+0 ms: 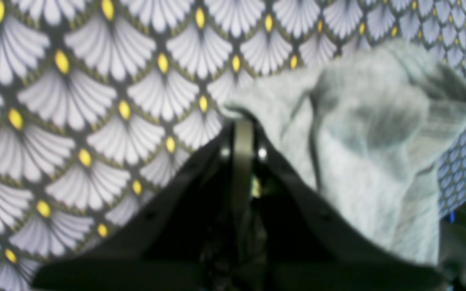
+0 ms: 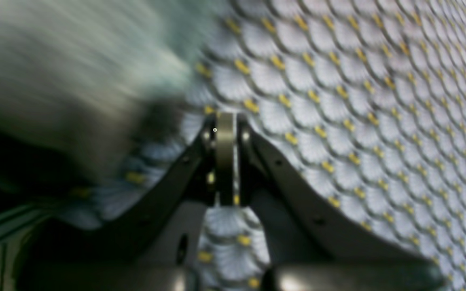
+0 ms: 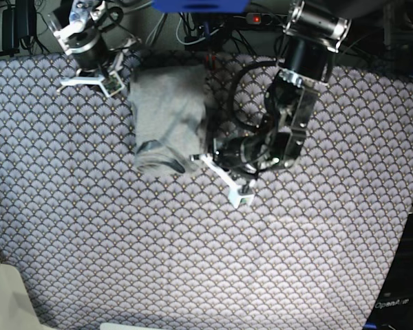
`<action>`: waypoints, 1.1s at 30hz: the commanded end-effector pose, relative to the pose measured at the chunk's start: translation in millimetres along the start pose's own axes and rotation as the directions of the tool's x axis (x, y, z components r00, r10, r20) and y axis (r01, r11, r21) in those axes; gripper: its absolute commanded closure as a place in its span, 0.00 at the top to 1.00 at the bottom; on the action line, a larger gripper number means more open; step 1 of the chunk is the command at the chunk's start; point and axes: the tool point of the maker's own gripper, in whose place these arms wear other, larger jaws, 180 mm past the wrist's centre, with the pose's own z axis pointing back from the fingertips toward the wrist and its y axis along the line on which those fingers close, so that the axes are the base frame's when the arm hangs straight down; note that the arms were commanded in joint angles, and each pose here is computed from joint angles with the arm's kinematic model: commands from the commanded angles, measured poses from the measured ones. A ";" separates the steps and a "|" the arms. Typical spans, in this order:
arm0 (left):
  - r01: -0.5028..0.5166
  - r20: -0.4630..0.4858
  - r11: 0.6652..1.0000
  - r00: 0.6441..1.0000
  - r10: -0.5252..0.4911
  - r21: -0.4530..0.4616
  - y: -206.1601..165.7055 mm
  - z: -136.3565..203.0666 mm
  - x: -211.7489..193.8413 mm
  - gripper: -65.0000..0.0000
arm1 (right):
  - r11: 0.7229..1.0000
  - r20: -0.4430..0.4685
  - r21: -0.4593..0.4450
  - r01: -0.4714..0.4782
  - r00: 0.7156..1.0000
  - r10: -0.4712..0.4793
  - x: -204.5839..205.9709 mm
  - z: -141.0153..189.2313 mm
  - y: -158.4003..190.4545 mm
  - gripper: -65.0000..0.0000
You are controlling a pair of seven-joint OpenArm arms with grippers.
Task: Fold the T-shirt properly
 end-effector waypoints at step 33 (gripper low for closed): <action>0.001 0.137 0.963 0.990 -0.039 0.269 132.2 181.8 -17.5 0.00 | 0.952 -0.204 -0.304 0.036 0.974 -0.102 -99.3 94.3 -83.9 0.00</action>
